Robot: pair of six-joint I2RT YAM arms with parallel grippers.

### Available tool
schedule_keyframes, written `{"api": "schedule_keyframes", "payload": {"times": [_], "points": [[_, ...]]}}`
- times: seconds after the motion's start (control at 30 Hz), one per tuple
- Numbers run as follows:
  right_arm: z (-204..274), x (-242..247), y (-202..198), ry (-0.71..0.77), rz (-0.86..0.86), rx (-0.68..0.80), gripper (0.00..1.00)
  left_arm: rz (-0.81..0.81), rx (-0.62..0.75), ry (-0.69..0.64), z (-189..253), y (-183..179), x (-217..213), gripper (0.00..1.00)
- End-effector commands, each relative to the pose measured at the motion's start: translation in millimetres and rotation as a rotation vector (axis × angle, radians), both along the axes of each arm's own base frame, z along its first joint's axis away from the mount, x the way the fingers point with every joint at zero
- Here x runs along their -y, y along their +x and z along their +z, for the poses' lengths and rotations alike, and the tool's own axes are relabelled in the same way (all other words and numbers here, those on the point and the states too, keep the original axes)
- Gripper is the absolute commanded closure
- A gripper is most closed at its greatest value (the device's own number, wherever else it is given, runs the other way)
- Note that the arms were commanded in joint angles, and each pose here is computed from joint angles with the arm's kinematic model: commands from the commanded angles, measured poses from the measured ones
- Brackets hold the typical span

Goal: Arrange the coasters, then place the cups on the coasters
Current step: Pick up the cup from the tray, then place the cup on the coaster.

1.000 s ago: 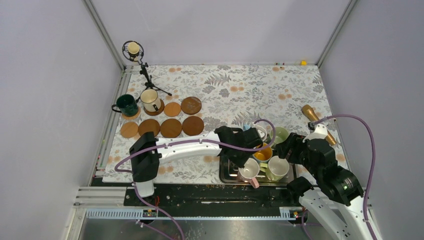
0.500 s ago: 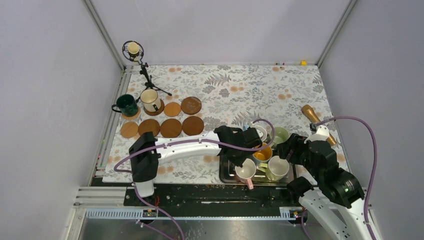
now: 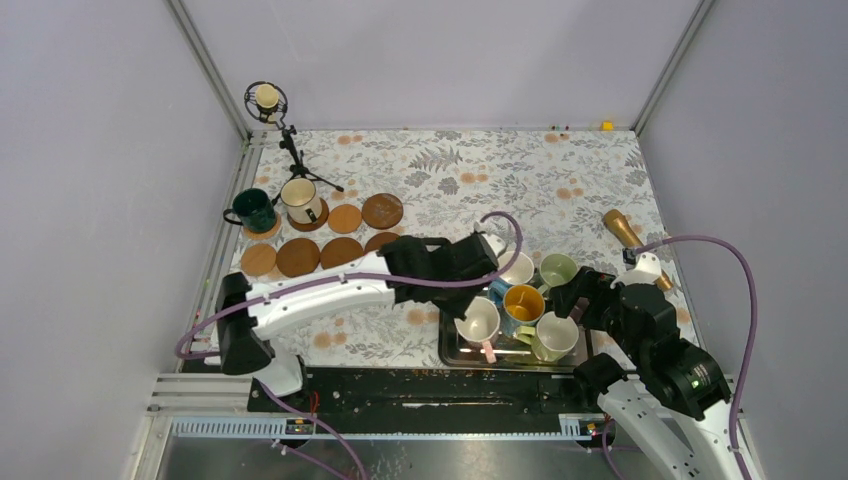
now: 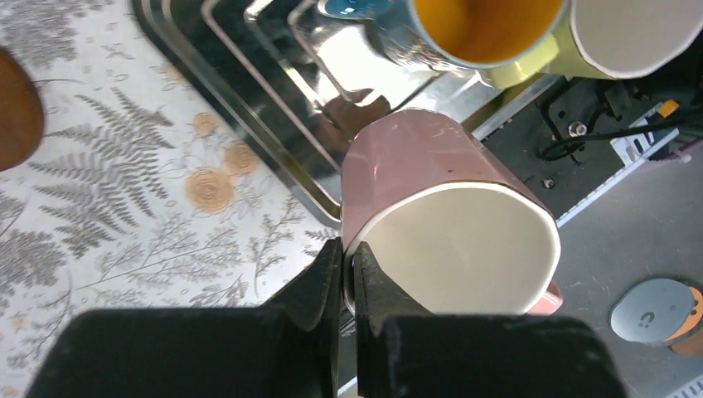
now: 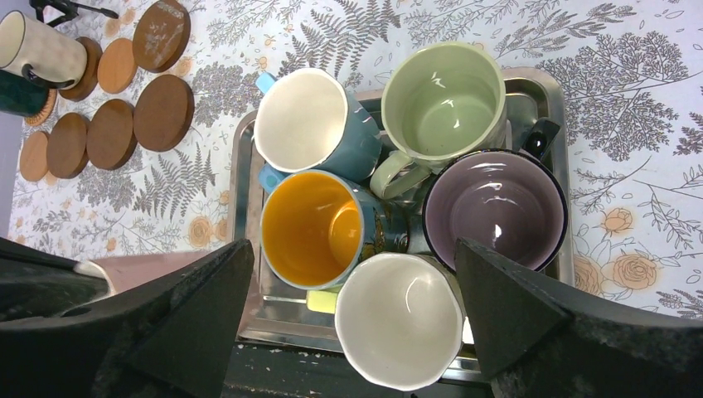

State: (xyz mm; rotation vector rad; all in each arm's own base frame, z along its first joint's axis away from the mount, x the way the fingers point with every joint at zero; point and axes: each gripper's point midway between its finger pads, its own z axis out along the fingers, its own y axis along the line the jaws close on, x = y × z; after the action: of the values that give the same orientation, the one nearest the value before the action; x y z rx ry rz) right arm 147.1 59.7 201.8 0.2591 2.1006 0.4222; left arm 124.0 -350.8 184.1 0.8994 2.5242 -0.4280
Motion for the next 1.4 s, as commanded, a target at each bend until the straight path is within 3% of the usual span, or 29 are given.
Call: {"api": "schedule_keyframes", "payload": {"times": [0.0,0.23,0.87,1.1,1.37], "points": [[2.5,4.7,4.3,0.000,-0.036,0.022,0.01,0.095,0.109,-0.100,47.3,35.1,-20.4,1.00],[3.5,3.4,3.4,0.006,-0.028,0.026,0.01,0.270,0.208,-0.071,52.0,90.1,-76.5,1.00],[4.5,-2.3,2.8,0.012,0.008,0.029,0.01,0.777,0.192,-0.037,41.0,263.8,-242.9,1.00],[5.7,-1.7,1.1,0.020,0.006,0.035,0.00,0.880,0.170,-0.030,35.9,303.6,-291.0,1.00],[4.7,-0.4,2.2,0.013,-0.004,0.026,0.00,0.904,0.087,-0.049,9.5,319.6,-302.1,1.00]]}}
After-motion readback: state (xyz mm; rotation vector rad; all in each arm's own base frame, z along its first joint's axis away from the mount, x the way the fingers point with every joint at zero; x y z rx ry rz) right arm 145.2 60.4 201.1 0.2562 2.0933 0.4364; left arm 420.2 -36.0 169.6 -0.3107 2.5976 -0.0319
